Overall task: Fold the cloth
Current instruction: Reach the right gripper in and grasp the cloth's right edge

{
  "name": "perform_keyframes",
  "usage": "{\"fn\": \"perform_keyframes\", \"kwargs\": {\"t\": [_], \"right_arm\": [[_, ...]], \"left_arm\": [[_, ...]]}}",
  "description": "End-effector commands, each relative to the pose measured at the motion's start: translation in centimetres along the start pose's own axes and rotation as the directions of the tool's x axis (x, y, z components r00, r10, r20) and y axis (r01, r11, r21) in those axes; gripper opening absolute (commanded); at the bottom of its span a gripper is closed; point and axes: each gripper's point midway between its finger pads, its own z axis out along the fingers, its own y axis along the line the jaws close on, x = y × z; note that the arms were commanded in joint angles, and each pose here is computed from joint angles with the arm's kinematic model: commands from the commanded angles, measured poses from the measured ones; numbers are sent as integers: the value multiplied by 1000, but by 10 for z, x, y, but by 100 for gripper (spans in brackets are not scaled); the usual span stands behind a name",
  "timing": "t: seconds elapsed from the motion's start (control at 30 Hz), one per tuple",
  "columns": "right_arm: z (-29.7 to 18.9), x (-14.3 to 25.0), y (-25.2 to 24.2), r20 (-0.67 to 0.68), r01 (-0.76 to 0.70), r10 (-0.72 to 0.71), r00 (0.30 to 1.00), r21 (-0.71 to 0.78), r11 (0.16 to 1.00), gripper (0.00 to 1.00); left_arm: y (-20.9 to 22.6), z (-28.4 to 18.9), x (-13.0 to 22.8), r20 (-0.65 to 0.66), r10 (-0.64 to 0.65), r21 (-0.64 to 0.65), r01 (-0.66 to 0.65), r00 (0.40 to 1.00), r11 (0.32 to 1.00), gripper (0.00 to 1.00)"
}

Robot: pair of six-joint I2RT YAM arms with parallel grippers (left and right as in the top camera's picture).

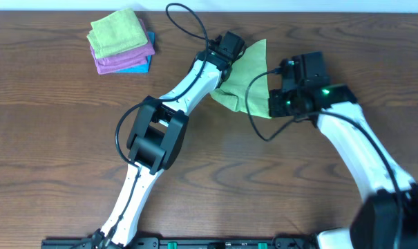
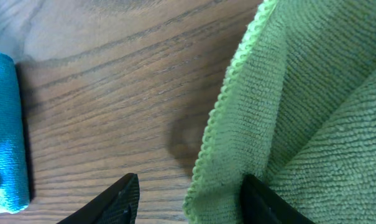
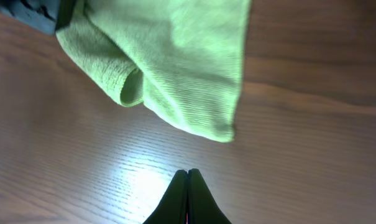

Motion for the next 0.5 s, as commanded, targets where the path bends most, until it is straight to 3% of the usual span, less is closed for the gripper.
{"fn": "perform_keyframes", "kwargs": {"t": [0.0, 0.47], "right_arm": [[25, 10, 10, -72, 2, -8, 997, -91, 996, 2], [79, 5, 5, -71, 27, -35, 997, -112, 993, 2]], "left_arm": [[-5, -8, -8, 14, -46, 56, 45, 999, 997, 55], [-13, -9, -4, -6, -52, 102, 52, 999, 993, 55]]}}
